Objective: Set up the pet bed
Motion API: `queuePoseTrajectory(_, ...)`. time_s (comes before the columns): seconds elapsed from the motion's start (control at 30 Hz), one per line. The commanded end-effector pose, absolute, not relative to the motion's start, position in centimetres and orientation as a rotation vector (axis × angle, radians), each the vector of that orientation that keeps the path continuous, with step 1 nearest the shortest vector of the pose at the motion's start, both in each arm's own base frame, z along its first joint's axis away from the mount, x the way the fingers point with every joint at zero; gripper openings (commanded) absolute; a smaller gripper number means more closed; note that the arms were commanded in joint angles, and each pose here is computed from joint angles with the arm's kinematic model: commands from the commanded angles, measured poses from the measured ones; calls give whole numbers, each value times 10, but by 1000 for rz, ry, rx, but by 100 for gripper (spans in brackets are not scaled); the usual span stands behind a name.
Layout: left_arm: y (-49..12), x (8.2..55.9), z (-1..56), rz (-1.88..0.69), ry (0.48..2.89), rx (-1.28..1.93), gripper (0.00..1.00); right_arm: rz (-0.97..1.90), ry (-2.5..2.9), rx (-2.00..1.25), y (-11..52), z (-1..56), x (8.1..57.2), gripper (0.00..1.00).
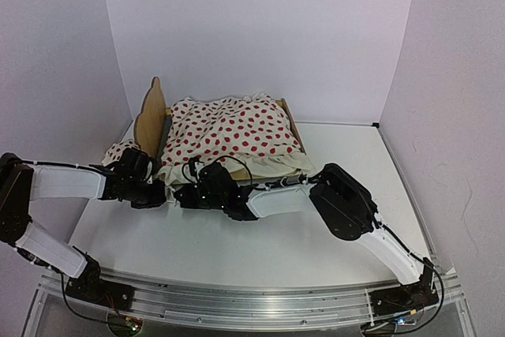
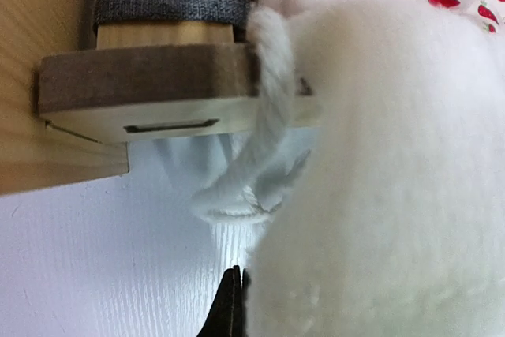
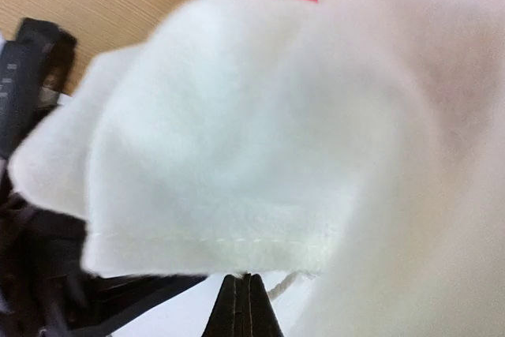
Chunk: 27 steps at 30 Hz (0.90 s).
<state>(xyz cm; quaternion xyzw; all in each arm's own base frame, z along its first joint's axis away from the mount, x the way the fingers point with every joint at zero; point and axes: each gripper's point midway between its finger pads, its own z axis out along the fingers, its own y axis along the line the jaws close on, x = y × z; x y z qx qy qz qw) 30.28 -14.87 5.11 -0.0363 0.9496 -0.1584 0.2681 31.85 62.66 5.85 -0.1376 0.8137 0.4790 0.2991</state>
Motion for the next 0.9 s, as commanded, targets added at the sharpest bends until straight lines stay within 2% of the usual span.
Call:
queuePoseTrajectory(0.0, -146, 305, 65, -431, 2559, -121, 0, 1142, 2291, -396, 624, 15, 315, 0)
queuePoseTrajectory(0.17, -140, 303, 65, -405, 2573, -139, 0, 1065, 2282, -399, 630, 11, 326, 0)
queuePoseTrajectory(0.3, -113, 312, 58, -317, 2559, -259, 2, 1052, 2277, -380, 630, 11, 329, 0)
queuePoseTrajectory(0.4, -106, 322, 53, -324, 2510, -286, 20, 1029, 2280, -376, 624, 13, 327, 0)
queuePoseTrajectory(0.57, -117, 335, 50, -432, 2395, -299, 36, 1051, 2262, -376, 623, 16, 324, 0)
queuePoseTrajectory(0.87, -103, 349, 42, -377, 2264, -370, 41, 1126, 2240, -362, 634, 13, 322, 0)
